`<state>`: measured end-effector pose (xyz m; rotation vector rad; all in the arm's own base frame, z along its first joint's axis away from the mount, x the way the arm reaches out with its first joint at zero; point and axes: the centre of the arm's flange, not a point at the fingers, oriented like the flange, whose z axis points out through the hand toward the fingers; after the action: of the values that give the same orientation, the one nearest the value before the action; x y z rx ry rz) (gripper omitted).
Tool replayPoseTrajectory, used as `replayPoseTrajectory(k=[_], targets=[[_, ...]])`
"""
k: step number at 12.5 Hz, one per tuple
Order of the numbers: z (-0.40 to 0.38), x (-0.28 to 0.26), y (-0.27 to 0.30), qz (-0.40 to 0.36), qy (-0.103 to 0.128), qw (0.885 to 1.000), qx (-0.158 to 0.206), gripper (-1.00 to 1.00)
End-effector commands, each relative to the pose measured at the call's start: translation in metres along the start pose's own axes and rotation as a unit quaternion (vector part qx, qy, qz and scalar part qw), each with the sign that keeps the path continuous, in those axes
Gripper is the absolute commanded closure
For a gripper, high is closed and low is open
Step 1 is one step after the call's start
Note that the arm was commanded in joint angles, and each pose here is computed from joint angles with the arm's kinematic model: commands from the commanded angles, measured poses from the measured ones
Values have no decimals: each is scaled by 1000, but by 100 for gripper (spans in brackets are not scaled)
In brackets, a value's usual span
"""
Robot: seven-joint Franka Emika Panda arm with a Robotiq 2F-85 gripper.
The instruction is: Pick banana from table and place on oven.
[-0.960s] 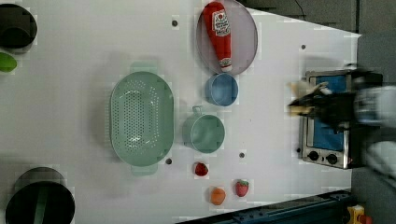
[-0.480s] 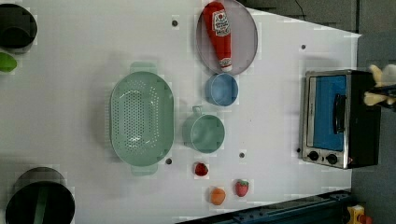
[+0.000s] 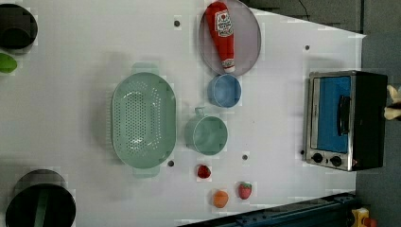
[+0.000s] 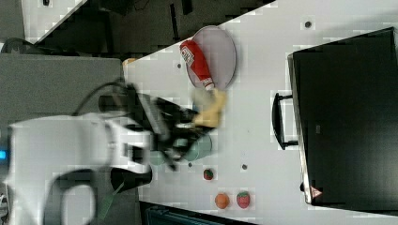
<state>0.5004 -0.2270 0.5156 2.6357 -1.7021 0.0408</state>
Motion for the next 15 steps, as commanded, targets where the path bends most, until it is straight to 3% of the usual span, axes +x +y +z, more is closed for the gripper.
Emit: replayPoseTrajectory(k=[1,4,6,10,12,13,15], targets=[[28,57,49,-98,14,995,-29,61],[60,101,67,-168,46,984,-48,61],[87,116,71,-202,51,976,-68,51],[111,120,68,-209,37,974,-79,-36],[103,122,69,-209,43,974,-75,-81],[85,124,68,-216,57,972,-68,-99],[34,124,65,-249,78,964,-57,-100]])
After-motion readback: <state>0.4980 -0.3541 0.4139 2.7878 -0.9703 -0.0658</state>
